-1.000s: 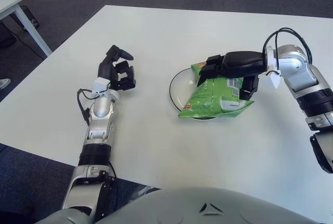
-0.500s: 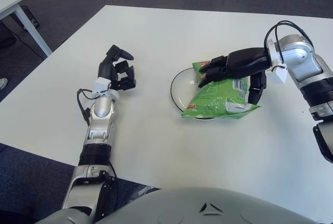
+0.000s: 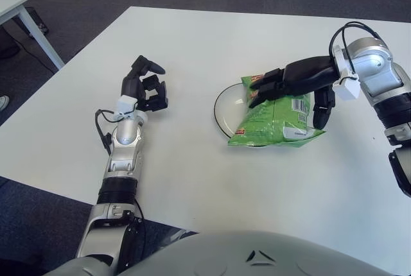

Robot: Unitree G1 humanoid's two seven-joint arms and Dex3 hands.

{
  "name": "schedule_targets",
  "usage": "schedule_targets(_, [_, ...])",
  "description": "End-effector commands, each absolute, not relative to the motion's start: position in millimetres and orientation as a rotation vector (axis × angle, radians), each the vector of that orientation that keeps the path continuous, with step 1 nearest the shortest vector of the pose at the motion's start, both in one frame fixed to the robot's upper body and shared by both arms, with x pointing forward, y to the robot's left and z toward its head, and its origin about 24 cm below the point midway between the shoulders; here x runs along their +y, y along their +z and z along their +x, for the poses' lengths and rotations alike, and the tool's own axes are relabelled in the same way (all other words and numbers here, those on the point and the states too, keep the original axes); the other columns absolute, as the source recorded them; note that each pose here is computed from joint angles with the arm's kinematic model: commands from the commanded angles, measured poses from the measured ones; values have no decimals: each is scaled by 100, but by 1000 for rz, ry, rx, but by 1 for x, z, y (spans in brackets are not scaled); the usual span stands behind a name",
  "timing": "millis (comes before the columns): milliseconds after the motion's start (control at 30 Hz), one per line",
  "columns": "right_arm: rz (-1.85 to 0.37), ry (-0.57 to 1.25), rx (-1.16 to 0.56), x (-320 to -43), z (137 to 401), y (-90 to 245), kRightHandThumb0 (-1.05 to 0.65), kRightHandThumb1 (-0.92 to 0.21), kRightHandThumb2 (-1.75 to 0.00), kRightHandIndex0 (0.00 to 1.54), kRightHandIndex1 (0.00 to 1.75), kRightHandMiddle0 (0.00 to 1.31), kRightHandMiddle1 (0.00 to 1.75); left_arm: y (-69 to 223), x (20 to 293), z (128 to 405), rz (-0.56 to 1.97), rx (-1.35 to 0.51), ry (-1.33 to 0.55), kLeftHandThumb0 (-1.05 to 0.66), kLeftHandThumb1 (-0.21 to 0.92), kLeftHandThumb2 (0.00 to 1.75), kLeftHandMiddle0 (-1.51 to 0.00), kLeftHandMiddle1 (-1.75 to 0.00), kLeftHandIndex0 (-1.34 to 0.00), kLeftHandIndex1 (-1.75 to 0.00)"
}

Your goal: Put the snack into the plate.

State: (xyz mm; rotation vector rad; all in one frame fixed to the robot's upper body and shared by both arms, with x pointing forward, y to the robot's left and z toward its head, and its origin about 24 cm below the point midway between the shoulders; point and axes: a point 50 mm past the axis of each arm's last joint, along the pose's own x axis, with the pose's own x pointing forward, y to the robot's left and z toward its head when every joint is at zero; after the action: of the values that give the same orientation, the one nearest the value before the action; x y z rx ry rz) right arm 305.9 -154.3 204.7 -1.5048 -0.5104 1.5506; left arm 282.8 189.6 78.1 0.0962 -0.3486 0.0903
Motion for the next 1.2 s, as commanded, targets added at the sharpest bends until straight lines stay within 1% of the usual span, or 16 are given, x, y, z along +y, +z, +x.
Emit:
schedule_targets(0, [-1516, 1508, -533, -164, 310, 245, -75, -45, -69, 0, 0, 0, 43, -3, 179, 237, 18, -35, 128, -44, 45, 115, -112, -175, -51, -175])
schedule_targets(167, [-1460, 1488, -495, -168, 322, 259, -79, -46, -72, 0, 0, 0, 45, -3, 179, 237, 20, -31, 128, -44, 45, 115, -113, -175, -51, -175])
schedule_targets(233, [-1427, 1471, -456, -171, 327, 263, -86, -53, -66, 0, 0, 0, 37, -4, 180, 237, 17, -27, 127, -44, 45, 114, -113, -175, -50, -175])
schedule_targets(333, [-1343, 1441, -390, -178, 333, 266, -91, -60, -60, 0, 0, 0, 31, -4, 180, 237, 12, -27, 128, -44, 45, 114, -114, -175, -50, -175])
schedule_targets(367, [-1317, 1425, -372, -181, 335, 267, -92, -61, -59, 0, 0, 0, 30, -4, 180, 237, 11, -28, 128, -44, 45, 114, -114, -175, -50, -175])
schedule_targets(433, [-1274, 1361, -350, -191, 339, 270, -96, -65, -56, 0, 0, 0, 27, -4, 180, 237, 10, -29, 125, -44, 45, 114, -114, -175, -50, -175])
schedule_targets(500, [-1231, 1286, -316, -203, 346, 267, -101, -74, -47, 0, 0, 0, 20, -4, 180, 237, 10, -31, 123, -44, 45, 114, -114, -175, -50, -175])
schedule_targets(633, [-1172, 1247, -290, -205, 352, 272, -104, -81, -40, 0, 0, 0, 10, -5, 180, 237, 11, -33, 121, -44, 45, 115, -114, -175, -51, -175])
schedule_targets(733, [-1087, 1206, -249, -208, 359, 277, -105, -84, -36, 0, 0, 0, 6, -5, 180, 237, 17, -34, 121, -44, 45, 115, -114, -175, -51, -175])
schedule_targets(833, [-1008, 1179, -206, -210, 363, 284, -105, -86, -30, 2, 1, 0, 6, -5, 181, 237, 21, -33, 119, -44, 45, 114, -113, -175, -51, -175])
schedule_targets(900, [-942, 1158, -161, -216, 366, 279, -105, -86, -28, 4, 2, 0, 6, -5, 181, 237, 22, -33, 120, -44, 45, 114, -113, -175, -50, -175])
schedule_targets(967, [-887, 1145, -163, -217, 367, 280, -105, -87, -27, 4, 2, 0, 4, -5, 181, 237, 23, -34, 120, -44, 46, 114, -113, -175, -50, -175])
schedule_targets(1067, [-898, 1101, -200, -227, 364, 280, -105, -87, -25, 3, 1, 0, 1, -5, 181, 237, 24, -36, 120, -44, 46, 113, -113, -175, -50, -175])
schedule_targets(1100, [-901, 1093, -201, -228, 365, 279, -105, -86, -25, 3, 1, 0, 1, -5, 181, 237, 25, -37, 120, -44, 46, 113, -113, -175, -50, -175])
schedule_targets(1167, [-842, 1113, -235, -224, 362, 288, -105, -86, -24, 1, 0, 0, 0, -5, 181, 238, 27, -38, 118, -43, 46, 113, -114, -175, -50, -175])
